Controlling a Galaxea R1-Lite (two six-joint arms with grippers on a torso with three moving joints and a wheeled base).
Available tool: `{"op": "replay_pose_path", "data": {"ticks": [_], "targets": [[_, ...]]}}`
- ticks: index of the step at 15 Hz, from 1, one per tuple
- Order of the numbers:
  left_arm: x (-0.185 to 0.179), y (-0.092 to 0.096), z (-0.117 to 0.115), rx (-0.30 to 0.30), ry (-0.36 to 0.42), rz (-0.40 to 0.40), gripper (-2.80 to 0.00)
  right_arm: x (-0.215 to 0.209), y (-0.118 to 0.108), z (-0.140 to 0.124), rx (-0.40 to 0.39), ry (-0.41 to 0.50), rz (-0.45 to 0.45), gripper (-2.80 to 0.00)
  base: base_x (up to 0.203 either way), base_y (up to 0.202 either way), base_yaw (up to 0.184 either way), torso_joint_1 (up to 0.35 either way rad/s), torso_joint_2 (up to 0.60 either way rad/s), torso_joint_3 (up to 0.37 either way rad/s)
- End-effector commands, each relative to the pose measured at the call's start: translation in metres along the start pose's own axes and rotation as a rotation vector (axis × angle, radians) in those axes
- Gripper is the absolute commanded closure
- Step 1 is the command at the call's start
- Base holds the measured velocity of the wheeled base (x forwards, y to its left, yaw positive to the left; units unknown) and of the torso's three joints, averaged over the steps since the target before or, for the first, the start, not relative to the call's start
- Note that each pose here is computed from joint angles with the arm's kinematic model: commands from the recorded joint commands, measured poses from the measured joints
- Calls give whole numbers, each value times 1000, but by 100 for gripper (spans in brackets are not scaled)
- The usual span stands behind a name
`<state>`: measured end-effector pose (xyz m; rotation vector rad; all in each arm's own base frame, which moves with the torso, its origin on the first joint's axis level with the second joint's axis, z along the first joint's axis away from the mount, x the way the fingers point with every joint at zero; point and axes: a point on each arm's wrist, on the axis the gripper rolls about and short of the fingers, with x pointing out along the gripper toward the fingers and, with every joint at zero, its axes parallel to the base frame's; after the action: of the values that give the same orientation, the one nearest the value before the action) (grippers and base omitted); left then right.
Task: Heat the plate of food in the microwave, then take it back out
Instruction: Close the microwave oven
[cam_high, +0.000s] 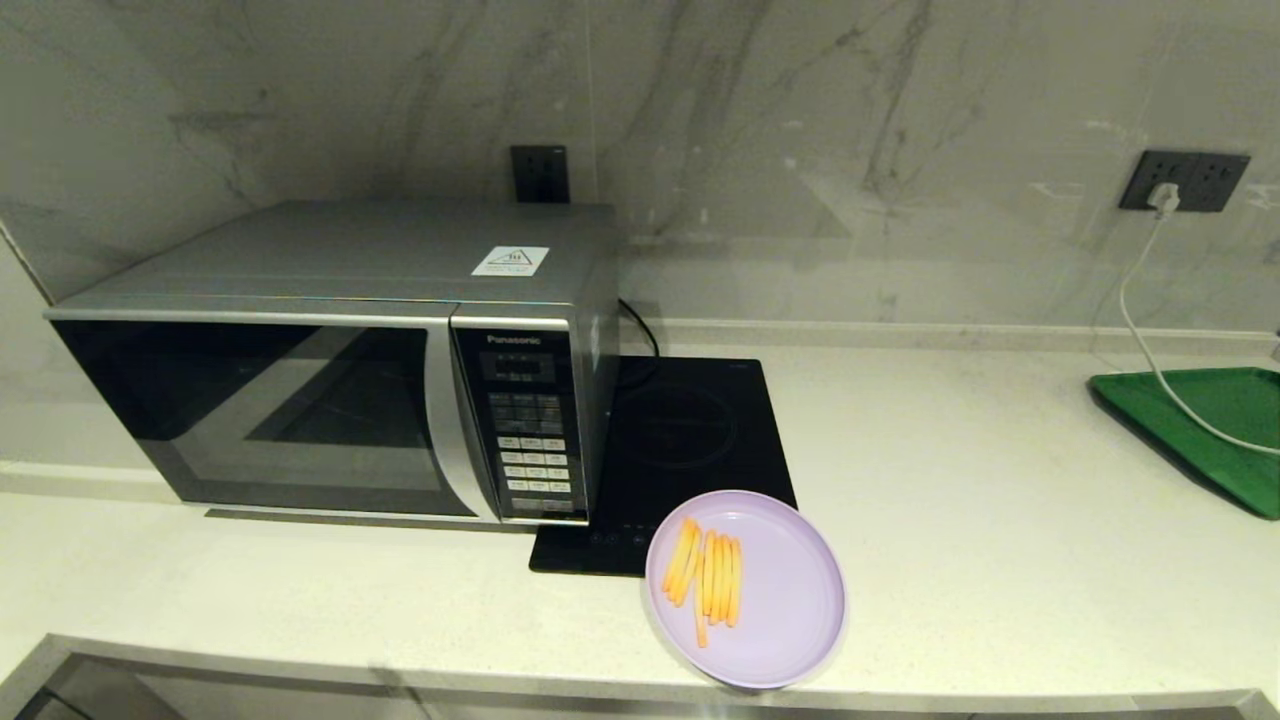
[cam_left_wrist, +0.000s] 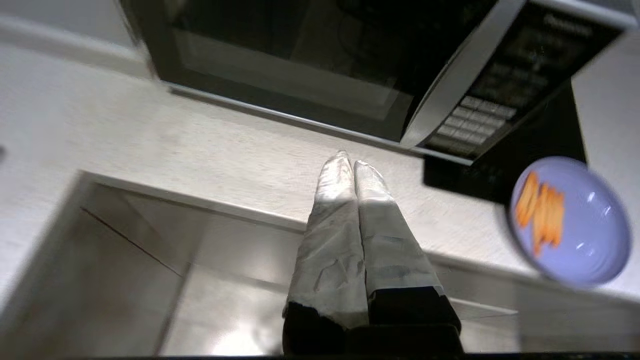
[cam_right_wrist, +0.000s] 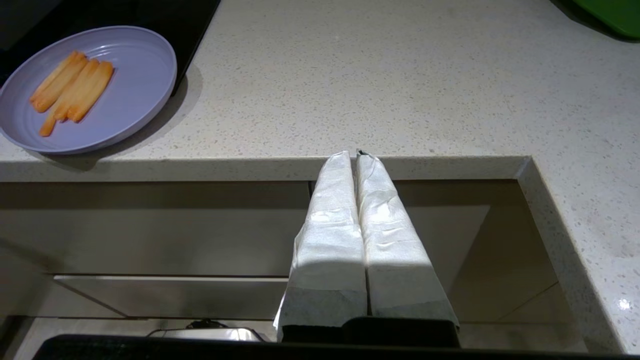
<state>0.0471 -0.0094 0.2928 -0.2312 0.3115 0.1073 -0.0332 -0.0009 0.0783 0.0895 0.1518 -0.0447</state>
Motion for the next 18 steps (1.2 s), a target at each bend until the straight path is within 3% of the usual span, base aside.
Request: {"op": "replay_pose_path", "data": {"ticks": [1,2,3,5,8,11,14,15,18], "targets": [[-62,41,-23,152,-179,-33,0,0,0,0,1,1,-1,0,0,0,0,0,0,0],[-74,47,-28,233,-232,8,0,0,0,0,1,2,0,0,0,0,0,0,0,0],[-82,47,-31,259,-268,44,0,0,0,0,1,1,1,0,0,0,0,0,0,0],[-99,45,-43,278,-321,40,0,0,0,0,1,1,0,0,0,0,0,0,0,0],[-114,44,-81,303,-320,-50,0,0,0,0,1,1,-1,0,0,0,0,0,0,0],[-121,47,-105,310,-356,-66,0,0,0,0,1,1,-1,0,0,0,0,0,0,0],[-122,54,-143,382,-400,-128,0,0,0,0,1,1,1,0,0,0,0,0,0,0],[-114,56,-153,384,-374,-127,0,0,0,0,1,1,0,0,0,0,0,0,0,0],[-69,58,-175,315,-242,-116,0,0,0,0,1,1,1,0,0,0,0,0,0,0]]}}
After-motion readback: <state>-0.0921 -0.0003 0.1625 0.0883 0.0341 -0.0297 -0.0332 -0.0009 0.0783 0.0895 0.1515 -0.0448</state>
